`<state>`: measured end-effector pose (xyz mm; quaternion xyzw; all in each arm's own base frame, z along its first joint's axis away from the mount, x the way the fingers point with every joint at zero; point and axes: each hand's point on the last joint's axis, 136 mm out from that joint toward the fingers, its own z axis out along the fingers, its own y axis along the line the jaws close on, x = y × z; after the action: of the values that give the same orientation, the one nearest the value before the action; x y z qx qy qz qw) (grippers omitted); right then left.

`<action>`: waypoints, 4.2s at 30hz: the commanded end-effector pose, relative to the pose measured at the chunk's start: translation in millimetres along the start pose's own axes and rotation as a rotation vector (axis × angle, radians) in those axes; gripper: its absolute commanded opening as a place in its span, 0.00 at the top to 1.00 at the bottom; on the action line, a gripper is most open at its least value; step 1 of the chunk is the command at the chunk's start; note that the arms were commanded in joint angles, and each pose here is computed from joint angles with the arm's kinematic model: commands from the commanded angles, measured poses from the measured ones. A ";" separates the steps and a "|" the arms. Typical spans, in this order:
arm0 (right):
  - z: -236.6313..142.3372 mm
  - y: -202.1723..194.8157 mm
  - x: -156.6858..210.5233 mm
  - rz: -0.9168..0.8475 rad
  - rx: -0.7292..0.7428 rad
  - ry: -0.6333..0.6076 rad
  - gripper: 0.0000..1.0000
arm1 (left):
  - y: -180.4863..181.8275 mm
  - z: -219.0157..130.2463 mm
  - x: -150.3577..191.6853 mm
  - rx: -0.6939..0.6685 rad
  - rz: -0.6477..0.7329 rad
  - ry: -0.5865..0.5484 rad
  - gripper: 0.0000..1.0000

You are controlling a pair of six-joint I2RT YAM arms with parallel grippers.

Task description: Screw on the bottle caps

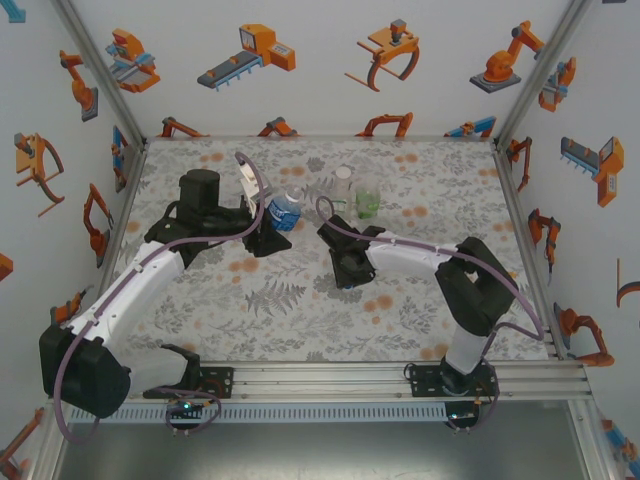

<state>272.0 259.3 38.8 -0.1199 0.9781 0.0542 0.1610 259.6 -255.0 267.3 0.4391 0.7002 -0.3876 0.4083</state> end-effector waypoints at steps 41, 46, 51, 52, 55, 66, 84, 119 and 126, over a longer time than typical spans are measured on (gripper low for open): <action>-340.4 95.2 4.8 -1.097 -0.771 -0.935 0.83 | -97.3 10.7 58.2 0.307 0.568 0.153 1.00; -334.8 103.8 10.2 -1.126 -0.798 -0.897 0.83 | -97.3 11.5 58.4 0.309 0.560 0.156 1.00; -330.9 105.5 11.9 -1.133 -0.797 -0.883 0.83 | -97.5 11.4 57.3 0.308 0.560 0.154 1.00; -330.2 105.6 11.7 -1.133 -0.795 -0.882 0.83 | -97.7 11.1 57.1 0.308 0.560 0.153 1.00; -330.3 107.7 12.0 -1.136 -0.802 -0.880 0.83 | -97.8 11.6 57.6 0.309 0.560 0.155 1.00; -326.9 113.9 11.4 -1.164 -0.811 -0.849 0.83 | -99.0 11.6 57.9 0.314 0.558 0.158 1.00; -314.0 117.5 21.3 -1.325 -0.791 -0.798 0.86 | -98.9 12.8 56.1 0.319 0.531 0.163 1.00; -299.6 118.8 67.4 -1.756 -0.772 -0.858 1.00 | -126.3 5.7 54.3 0.511 0.494 0.117 1.00; -297.5 119.3 57.3 -1.512 -0.786 -0.816 1.00 | -122.9 5.3 55.1 0.482 0.518 0.127 1.00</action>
<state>100.7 320.6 320.7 -0.7676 0.3585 0.2694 0.4578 134.2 -275.2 211.0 0.6998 0.5246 -0.3841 0.2960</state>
